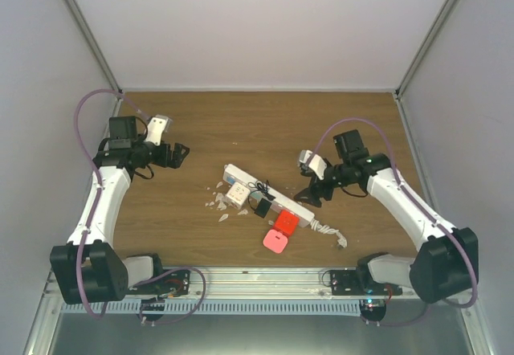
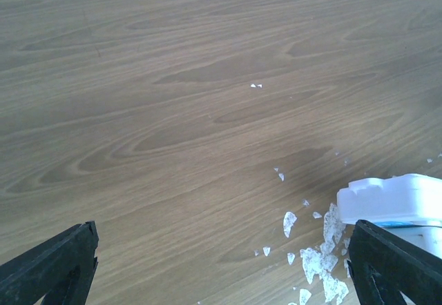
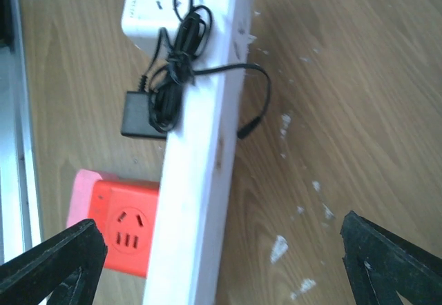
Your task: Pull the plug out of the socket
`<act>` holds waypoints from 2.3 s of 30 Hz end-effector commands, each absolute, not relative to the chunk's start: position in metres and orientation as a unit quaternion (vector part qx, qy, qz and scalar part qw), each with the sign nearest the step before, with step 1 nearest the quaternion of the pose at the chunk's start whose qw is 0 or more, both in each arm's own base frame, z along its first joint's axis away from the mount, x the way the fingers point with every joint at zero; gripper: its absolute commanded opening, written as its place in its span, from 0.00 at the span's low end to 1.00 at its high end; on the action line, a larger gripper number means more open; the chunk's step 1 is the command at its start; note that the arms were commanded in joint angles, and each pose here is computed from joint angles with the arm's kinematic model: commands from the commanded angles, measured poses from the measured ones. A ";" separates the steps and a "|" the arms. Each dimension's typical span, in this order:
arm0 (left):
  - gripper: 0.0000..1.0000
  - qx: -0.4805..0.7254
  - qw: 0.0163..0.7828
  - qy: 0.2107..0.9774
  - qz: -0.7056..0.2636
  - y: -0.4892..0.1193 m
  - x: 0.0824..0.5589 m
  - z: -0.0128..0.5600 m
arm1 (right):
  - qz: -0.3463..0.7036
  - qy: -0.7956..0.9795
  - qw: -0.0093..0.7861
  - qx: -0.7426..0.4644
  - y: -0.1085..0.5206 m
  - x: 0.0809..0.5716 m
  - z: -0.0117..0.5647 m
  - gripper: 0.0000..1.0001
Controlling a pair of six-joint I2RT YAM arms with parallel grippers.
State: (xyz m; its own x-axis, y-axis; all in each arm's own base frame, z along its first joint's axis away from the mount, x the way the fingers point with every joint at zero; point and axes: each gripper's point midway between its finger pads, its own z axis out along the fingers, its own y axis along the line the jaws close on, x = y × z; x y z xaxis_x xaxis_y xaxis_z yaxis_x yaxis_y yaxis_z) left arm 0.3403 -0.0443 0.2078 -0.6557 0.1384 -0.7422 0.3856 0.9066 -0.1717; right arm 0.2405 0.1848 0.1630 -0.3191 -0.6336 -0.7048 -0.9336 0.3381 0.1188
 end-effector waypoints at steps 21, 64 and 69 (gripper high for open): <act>0.99 0.148 0.415 0.890 -0.119 -0.036 0.356 0.206 | 0.302 0.768 0.192 -0.531 0.248 0.228 0.105 0.69; 0.99 0.278 0.348 0.857 -0.260 -0.107 0.396 0.182 | 0.488 0.772 0.034 -0.405 0.241 0.312 0.042 0.27; 0.99 0.301 0.327 0.856 -0.265 -0.123 0.395 0.170 | 0.477 0.783 0.046 -0.397 0.235 0.332 0.038 0.51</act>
